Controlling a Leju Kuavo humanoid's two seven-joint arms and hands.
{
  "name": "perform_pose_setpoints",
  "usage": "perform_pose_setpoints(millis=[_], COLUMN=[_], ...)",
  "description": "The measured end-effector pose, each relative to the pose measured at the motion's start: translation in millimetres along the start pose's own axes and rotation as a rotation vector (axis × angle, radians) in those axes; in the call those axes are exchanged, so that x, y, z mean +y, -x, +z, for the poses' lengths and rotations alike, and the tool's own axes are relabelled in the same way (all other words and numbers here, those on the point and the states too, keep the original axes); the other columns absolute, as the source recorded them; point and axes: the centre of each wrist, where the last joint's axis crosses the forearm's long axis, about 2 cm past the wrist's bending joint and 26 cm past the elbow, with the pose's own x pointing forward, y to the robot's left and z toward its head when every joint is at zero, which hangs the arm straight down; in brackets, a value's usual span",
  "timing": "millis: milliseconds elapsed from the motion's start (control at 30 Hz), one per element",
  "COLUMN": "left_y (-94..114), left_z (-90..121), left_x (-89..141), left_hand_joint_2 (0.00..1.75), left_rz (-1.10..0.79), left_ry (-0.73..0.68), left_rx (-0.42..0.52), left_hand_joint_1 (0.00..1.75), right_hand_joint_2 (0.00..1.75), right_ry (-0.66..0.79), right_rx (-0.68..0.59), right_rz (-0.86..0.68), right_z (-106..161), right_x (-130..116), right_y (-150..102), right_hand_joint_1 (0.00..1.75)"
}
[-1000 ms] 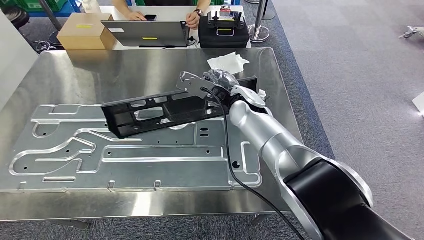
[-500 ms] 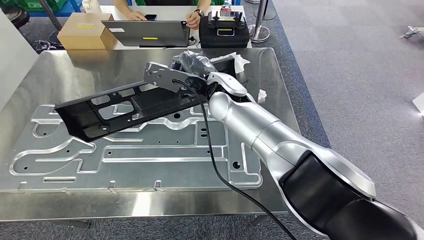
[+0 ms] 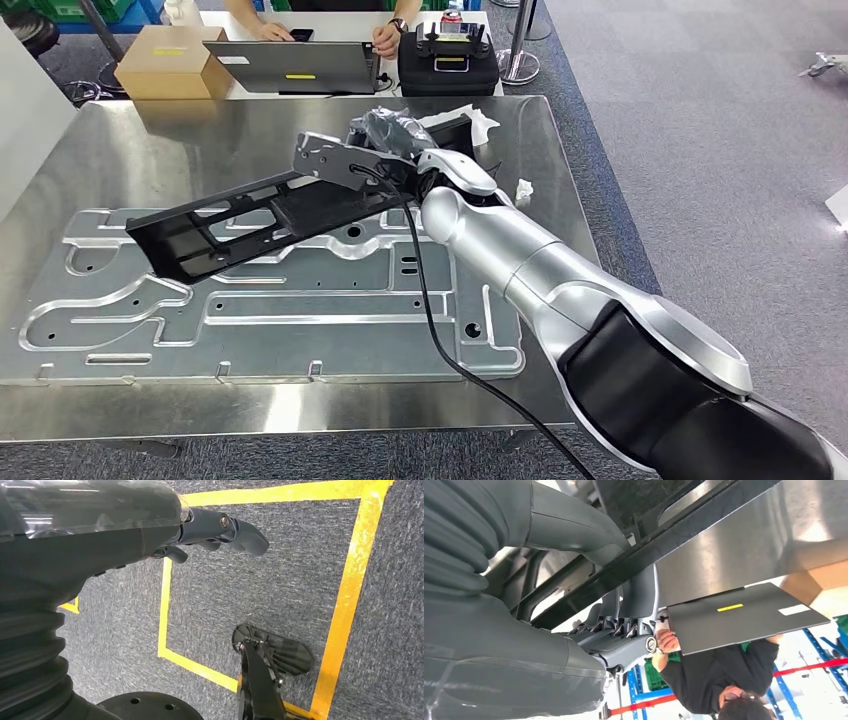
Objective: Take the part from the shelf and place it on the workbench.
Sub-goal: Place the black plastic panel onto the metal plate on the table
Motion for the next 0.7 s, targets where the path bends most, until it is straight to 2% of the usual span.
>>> perform_pose_setpoints(millis=[200,500,700], left_y=[0.2,5.2,9.3], left_z=[0.7,2.5,2.8], left_x=[-3.2,-9.1,-7.7], left_hand_joint_2=[1.75,1.75,1.75], left_rz=[-0.008,0.001,-0.007], left_ry=[-0.007,-0.007,-0.003], left_rx=[0.000,0.003,-0.003], left_hand_joint_1=[0.00,0.00,0.00], right_hand_joint_2=[1.75,1.75,1.75], right_ry=[0.003,-0.008,-0.012], right_rx=[-0.014,-0.042,-0.015], right_rz=[0.001,-0.027,-0.032], right_z=[1.3,9.4,18.5], right_x=[2.9,19.9,31.2], right_y=[7.8,27.4,48.3], right_hand_joint_1=[1.75,1.75,1.75])
